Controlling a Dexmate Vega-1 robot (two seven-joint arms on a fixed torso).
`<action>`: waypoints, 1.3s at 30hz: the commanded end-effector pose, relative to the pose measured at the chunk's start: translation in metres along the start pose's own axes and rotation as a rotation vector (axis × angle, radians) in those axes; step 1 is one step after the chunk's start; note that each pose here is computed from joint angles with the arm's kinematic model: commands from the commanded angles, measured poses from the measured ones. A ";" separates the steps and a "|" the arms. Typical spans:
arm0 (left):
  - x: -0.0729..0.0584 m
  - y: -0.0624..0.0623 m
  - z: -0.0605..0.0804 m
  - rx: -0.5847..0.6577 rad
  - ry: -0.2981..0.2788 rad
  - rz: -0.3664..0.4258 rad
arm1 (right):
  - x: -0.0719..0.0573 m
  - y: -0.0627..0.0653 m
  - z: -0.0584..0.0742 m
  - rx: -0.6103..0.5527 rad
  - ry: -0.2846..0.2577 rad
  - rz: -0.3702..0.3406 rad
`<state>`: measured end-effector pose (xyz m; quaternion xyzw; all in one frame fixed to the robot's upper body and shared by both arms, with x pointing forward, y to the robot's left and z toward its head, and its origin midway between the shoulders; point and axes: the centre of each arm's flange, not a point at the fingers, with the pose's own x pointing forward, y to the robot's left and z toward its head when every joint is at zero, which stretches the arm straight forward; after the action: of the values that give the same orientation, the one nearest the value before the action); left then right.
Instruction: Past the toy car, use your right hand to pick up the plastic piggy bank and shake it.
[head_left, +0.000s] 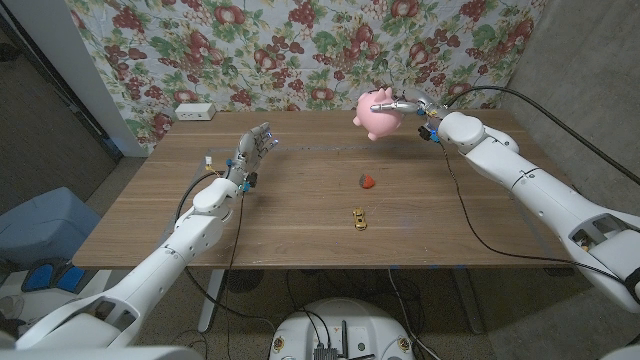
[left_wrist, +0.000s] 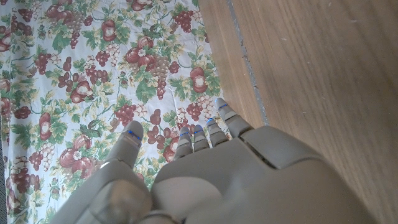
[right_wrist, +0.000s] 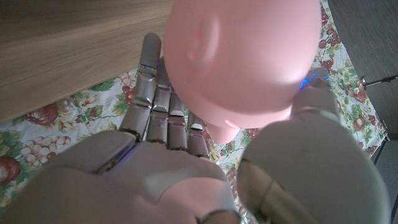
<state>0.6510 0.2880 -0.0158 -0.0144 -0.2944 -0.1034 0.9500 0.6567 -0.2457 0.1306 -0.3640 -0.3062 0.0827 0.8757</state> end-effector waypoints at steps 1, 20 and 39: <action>0.004 0.000 0.000 0.002 0.002 -0.005 | -0.006 0.001 -0.003 0.019 -0.043 -0.151; 0.001 0.002 0.000 -0.001 -0.003 -0.004 | -0.027 0.009 -0.005 0.113 -0.128 -0.549; -0.002 0.004 0.001 -0.003 -0.010 0.000 | -0.029 0.010 -0.005 0.142 -0.143 -0.597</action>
<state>0.6517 0.2911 -0.0158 -0.0157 -0.2967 -0.1047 0.9491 0.6392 -0.2520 0.1075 -0.1980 -0.4451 -0.1259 0.8642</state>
